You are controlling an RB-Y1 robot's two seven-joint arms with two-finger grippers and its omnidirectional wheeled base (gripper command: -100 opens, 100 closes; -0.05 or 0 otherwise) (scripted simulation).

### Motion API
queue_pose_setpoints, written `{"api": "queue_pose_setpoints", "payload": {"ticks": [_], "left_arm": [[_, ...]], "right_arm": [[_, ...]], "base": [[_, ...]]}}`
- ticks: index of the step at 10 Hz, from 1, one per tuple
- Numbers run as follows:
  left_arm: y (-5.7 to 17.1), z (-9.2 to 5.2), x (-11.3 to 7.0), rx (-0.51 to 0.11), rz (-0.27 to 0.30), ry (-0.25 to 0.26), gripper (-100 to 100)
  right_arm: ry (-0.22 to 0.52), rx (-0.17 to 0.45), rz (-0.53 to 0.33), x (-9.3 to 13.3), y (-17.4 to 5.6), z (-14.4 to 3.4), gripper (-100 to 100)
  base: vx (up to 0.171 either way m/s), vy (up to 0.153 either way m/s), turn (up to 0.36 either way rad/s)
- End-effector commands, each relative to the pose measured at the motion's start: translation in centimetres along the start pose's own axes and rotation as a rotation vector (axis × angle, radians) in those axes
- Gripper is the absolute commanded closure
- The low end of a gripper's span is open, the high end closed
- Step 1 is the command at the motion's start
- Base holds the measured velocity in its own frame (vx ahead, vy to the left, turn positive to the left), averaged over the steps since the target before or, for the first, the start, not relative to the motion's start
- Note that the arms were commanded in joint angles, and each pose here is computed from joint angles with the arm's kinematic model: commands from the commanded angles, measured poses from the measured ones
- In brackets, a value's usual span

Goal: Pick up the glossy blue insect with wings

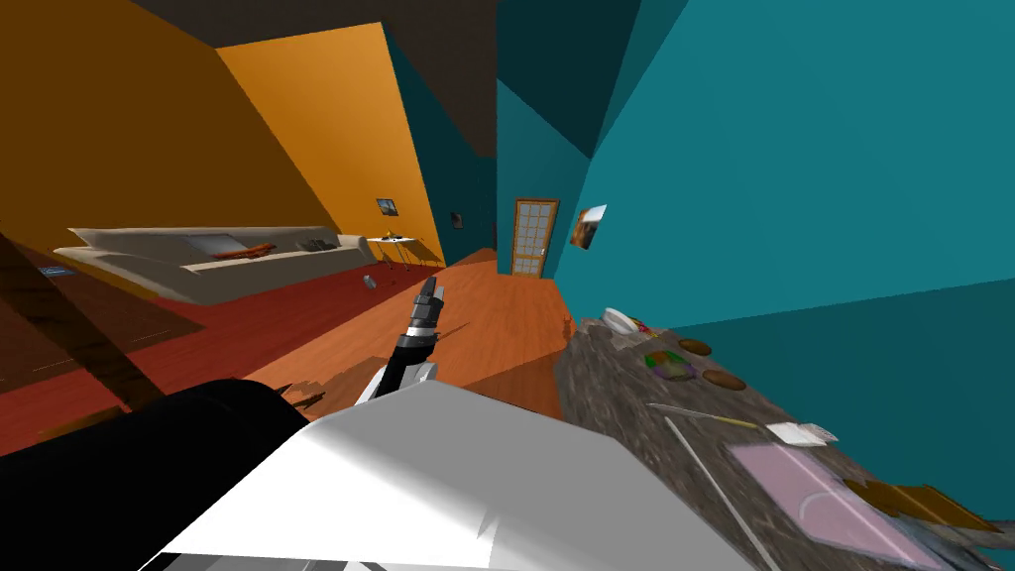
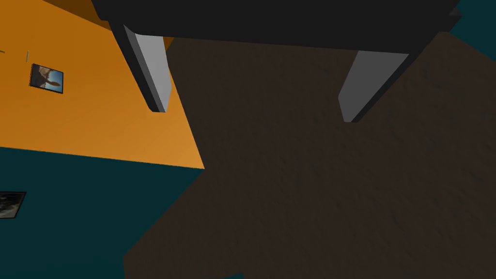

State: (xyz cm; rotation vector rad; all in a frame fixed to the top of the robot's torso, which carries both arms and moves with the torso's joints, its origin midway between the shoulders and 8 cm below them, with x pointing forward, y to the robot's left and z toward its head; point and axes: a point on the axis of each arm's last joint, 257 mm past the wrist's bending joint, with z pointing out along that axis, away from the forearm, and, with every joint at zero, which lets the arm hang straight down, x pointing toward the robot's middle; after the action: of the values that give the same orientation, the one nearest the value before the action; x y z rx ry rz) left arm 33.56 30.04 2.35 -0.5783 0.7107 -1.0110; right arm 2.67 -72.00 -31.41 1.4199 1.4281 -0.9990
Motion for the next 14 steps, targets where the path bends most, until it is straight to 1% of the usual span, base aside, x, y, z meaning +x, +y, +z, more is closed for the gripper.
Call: {"api": "queue_pose_setpoints", "payload": {"ticks": [1, 2, 3, 4, 5, 6, 7, 11, 12, 13, 14], "left_arm": [[0.0, 0.0, 0.0, 0.000, 0.000, 0.000, 0], [0.0, 0.0, 0.0, 0.000, 0.000, 0.000, 0], [0.0, 0.0, 0.0, 0.000, 0.000, 0.000, 0], [0.0, 0.0, 0.0, 0.000, 0.000, 0.000, 0], [0.0, 0.0, 0.0, 0.000, 0.000, 0.000, 0], [0.0, 0.0, 0.0, 0.000, 0.000, 0.000, 0], [0.0, 0.0, 0.0, -0.001, 0.001, 0.000, 0], [0.0, 0.0, 0.0, -0.001, 0.001, 0.000, 0], [0.0, 0.0, 0.0, -0.001, 0.001, 0.000, 0], [0.0, 0.0, 0.0, -0.001, 0.001, 0.000, 0], [0.0, 0.0, 0.0, -0.001, 0.001, 0.000, 0]], "right_arm": [[-0.018, 0.085, 0.024, -0.4, -3.8, -0.4, -100], [-0.018, 0.085, 0.024, -0.4, -3.8, -0.4, -100], [-0.033, 0.203, 0.039, -0.4, -8.8, -1.5, -100], [-0.042, 0.223, 0.048, -0.9, -9.8, -1.5, -100], [-0.047, 0.230, 0.050, -1.1, -10.2, -1.5, -100], [-0.041, 0.226, 0.047, -0.6, -9.9, -1.7, -100], [-0.041, 0.229, 0.048, -0.6, -10.0, -1.8, 100], [-0.041, 0.230, 0.047, -0.6, -10.1, -1.8, 100], [-0.041, 0.230, 0.047, -0.6, -10.1, -1.8, 0], [-0.020, 0.107, 0.027, -0.4, -4.7, -0.5, 100], [-0.018, 0.085, 0.024, -0.4, -3.8, -0.4, 100]], "base": [[-0.163, 0.043, 0.467], [-0.063, 0.030, 0.631], [-0.159, 0.036, 0.342], [-0.178, 0.053, 0.450], [-0.089, 0.046, 0.418], [-0.029, 0.013, 0.071], [-0.010, 0.003, -0.021], [-0.002, 0.001, 0.003], [0.000, 0.000, 0.000], [0.155, -0.081, -0.334], [0.221, -0.103, -0.413]]}}
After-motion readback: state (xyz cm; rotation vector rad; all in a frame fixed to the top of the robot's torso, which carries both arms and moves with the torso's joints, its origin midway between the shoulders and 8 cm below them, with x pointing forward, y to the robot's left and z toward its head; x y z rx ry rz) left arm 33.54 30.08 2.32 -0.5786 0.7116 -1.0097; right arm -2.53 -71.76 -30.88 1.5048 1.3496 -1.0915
